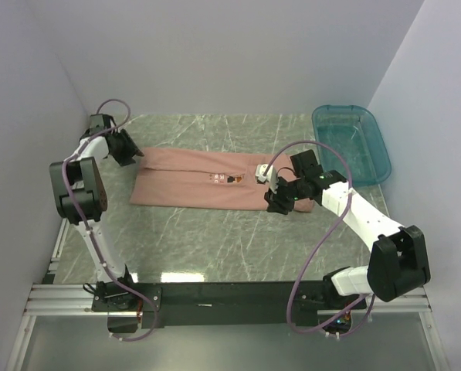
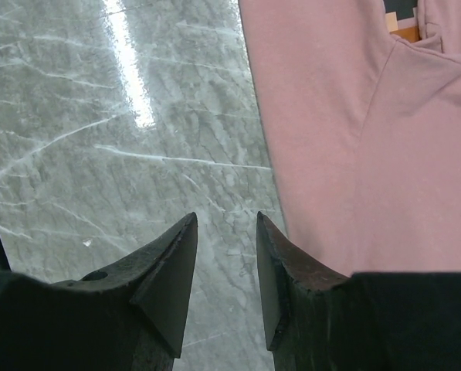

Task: Fold and stack the t-shirts

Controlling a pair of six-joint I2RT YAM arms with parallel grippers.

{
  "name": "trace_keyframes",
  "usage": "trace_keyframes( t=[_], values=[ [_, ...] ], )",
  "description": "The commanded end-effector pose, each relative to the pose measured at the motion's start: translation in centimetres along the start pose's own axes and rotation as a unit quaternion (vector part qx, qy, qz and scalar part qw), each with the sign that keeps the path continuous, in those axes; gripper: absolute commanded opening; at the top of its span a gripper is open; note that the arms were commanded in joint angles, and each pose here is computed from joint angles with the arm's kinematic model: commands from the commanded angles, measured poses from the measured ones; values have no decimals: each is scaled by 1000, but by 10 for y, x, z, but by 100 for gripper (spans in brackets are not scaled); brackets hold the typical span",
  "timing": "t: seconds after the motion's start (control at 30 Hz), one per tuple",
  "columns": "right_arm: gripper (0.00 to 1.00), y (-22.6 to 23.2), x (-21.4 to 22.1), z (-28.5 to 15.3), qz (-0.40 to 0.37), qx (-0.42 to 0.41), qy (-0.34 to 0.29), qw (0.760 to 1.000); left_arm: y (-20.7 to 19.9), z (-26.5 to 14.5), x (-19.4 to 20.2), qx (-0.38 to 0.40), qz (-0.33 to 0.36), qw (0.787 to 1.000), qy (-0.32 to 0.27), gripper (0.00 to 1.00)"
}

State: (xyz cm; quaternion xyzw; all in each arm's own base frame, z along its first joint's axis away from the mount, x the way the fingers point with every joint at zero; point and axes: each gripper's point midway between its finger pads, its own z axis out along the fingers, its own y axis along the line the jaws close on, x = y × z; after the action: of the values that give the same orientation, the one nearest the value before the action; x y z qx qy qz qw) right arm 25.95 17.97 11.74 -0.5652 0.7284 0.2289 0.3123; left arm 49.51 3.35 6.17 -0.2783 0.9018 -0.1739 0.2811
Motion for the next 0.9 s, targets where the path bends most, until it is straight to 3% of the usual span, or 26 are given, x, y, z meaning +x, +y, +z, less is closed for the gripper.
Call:
trace_keyframes(
  t=[0.0,0.37,0.57,0.7,0.87],
  values=[
    [43,-5,-5,1,2,4,-10,1000,-5,6,-18,-26,26,999,-8,51],
    [43,-11,-8,-14,13,11,-35,999,8,49,3,-66,47,994,69,43],
    [43,-13,-12,-18,16,15,-42,999,1,62,9,-61,50,993,87,17],
    [43,-13,-14,-19,16,13,-44,999,3,67,-4,-81,50,993,74,0],
    [43,-14,-14,-21,22,14,-45,999,15,65,-54,-121,27,992,4,0]
  ],
)
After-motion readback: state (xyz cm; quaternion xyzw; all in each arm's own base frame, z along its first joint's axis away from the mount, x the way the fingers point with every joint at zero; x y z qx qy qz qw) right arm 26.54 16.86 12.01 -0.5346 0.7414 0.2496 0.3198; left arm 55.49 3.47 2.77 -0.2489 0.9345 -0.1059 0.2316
